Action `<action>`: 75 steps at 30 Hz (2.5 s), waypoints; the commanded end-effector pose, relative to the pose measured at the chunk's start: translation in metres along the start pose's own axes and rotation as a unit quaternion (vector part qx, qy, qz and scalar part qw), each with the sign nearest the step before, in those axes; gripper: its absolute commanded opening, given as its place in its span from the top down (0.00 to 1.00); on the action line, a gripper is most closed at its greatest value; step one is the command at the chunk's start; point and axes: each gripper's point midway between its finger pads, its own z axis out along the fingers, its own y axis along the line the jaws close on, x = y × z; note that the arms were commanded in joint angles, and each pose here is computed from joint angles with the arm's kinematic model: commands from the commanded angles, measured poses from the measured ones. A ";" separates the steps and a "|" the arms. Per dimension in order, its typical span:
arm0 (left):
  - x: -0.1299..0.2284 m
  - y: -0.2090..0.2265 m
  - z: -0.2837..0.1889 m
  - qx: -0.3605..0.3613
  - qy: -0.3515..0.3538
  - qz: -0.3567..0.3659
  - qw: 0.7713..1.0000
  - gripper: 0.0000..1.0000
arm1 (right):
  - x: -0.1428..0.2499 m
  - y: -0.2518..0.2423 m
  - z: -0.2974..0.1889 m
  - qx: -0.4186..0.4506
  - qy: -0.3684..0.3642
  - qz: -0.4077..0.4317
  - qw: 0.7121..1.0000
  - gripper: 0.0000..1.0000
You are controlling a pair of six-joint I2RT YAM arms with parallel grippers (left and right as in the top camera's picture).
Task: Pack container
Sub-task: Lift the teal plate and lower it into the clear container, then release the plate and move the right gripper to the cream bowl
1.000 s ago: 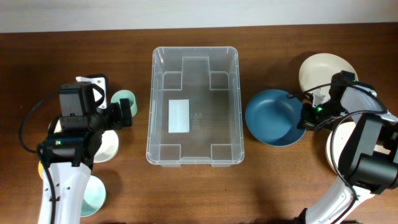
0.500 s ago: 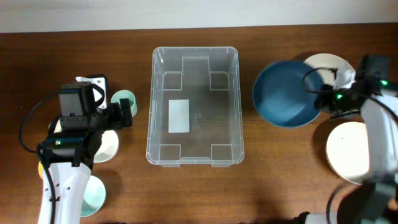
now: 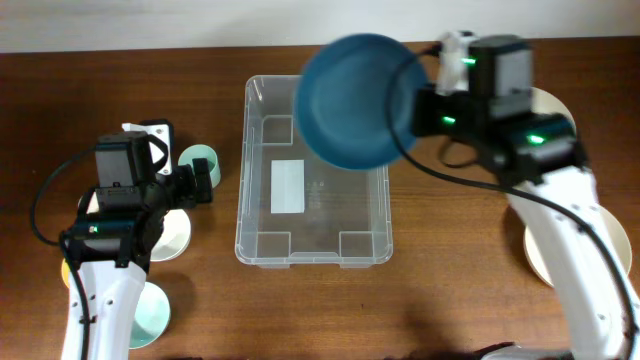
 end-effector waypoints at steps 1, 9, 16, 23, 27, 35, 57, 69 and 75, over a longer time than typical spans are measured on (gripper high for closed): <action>-0.014 0.002 -0.008 -0.004 -0.017 -0.009 1.000 0.00 | -0.009 0.031 0.048 0.015 -0.004 0.015 1.000 0.96; -0.025 0.002 -0.016 -0.005 -0.031 -0.006 0.999 0.01 | 0.048 0.039 0.173 0.052 0.074 -0.003 0.996 0.96; -0.024 0.002 -0.015 -0.005 -0.028 -0.007 1.000 0.01 | 0.100 0.025 0.218 0.076 0.144 0.008 0.987 0.96; -0.024 0.002 -0.015 -0.005 -0.028 -0.007 1.000 0.01 | 0.106 0.025 0.221 0.075 0.154 0.000 0.985 0.75; -0.024 0.002 -0.015 -0.005 -0.028 -0.007 1.000 0.01 | 0.108 0.028 0.213 0.066 0.168 -0.010 0.984 0.74; -0.024 0.002 -0.015 -0.005 -0.028 -0.006 1.000 0.01 | 0.018 0.049 0.117 0.037 0.101 -0.102 0.989 0.35; -0.024 0.002 -0.015 -0.005 -0.028 -0.007 1.000 0.01 | 0.068 -0.222 0.111 0.293 0.263 0.035 0.918 0.10; -0.024 0.002 -0.015 -0.005 -0.028 -0.007 1.000 0.01 | 0.153 -0.286 0.157 0.307 0.363 0.092 0.875 0.10; -0.024 0.002 -0.015 -0.005 -0.028 -0.006 1.000 0.01 | 0.170 -0.290 0.172 0.304 0.379 0.092 0.869 0.09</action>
